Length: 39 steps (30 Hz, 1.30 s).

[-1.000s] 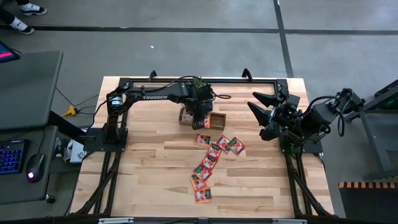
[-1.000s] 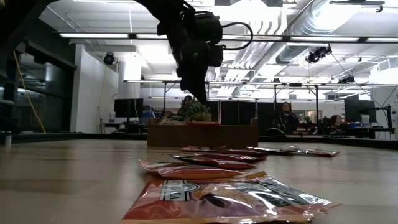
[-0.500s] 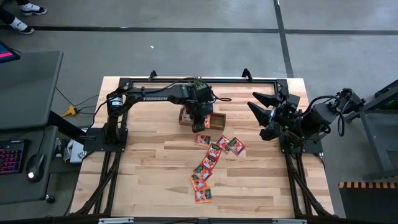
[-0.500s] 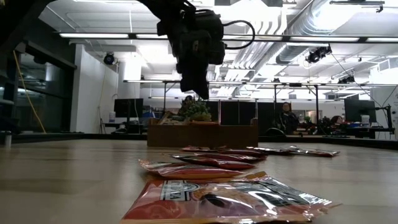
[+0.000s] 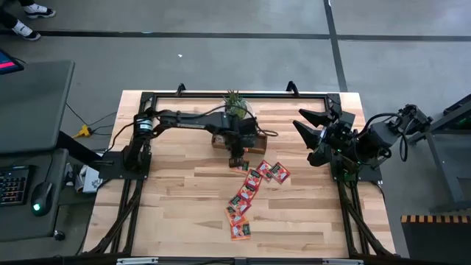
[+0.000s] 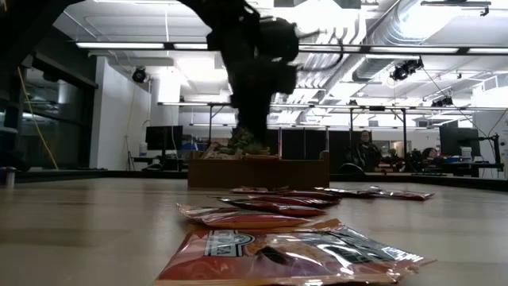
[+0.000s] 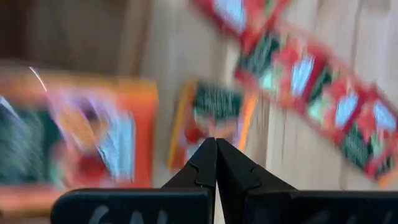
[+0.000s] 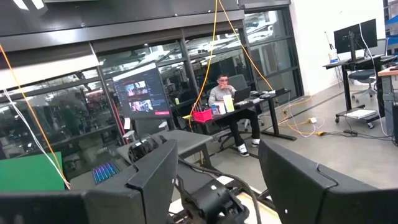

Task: Pick & Place Tea
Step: Put the orange tea bag into the middle section of the wooden organizer

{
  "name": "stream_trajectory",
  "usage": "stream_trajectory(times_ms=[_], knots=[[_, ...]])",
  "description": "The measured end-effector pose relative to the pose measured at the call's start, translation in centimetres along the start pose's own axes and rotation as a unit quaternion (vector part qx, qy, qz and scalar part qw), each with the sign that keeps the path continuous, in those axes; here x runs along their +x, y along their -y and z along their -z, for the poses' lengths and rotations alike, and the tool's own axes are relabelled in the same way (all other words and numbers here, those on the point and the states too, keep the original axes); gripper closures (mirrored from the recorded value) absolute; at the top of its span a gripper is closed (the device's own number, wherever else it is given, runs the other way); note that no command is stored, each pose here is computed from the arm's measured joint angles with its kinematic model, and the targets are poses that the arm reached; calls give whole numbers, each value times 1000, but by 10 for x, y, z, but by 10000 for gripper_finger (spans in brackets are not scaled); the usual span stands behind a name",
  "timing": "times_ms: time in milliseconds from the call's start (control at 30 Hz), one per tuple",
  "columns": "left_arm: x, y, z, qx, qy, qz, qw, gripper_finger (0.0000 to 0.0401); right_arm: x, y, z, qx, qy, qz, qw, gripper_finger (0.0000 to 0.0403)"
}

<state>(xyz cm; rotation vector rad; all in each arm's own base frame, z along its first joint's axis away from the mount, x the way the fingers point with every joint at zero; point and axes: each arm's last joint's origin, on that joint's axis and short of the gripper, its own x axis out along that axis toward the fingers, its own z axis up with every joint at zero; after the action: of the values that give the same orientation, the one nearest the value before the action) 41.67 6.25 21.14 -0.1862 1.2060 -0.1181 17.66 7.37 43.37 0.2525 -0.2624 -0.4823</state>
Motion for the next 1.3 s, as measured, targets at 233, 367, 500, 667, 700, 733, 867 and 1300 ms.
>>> stream_trajectory(times_ms=[233, 367, 500, 667, 700, 733, 867, 1300], knots=[[11, -4, -4, 4, 9, -32, 999, 401, 0, 0, 0, -2, 0, 1, 1000, 183], [17, -7, 0, 0, -10, -57, 998, 401, 0, 0, 0, -2, 0, 1, 1000, 183], [14, -8, -2, 4, -3, -83, 997, 401, 0, 0, 1, -4, -2, 2, 1000, 183], [13, -14, -1, -3, -7, -107, 994, 401, 0, 0, 1, -5, -2, 2, 1000, 183], [12, -17, 0, -6, -9, -107, 994, 401, 0, 0, 1, -5, -2, 2, 1000, 183], [12, -18, 0, -8, -9, -107, 994, 401, 0, 0, 1, -5, -2, 2, 1000, 183], [10, -25, 0, -17, -5, -108, 994, 401, 0, 0, 1, -6, -2, 2, 1000, 183], [9, -24, 5, -19, -29, -108, 993, 401, 0, 0, 2, -13, -6, 4, 1000, 183]])
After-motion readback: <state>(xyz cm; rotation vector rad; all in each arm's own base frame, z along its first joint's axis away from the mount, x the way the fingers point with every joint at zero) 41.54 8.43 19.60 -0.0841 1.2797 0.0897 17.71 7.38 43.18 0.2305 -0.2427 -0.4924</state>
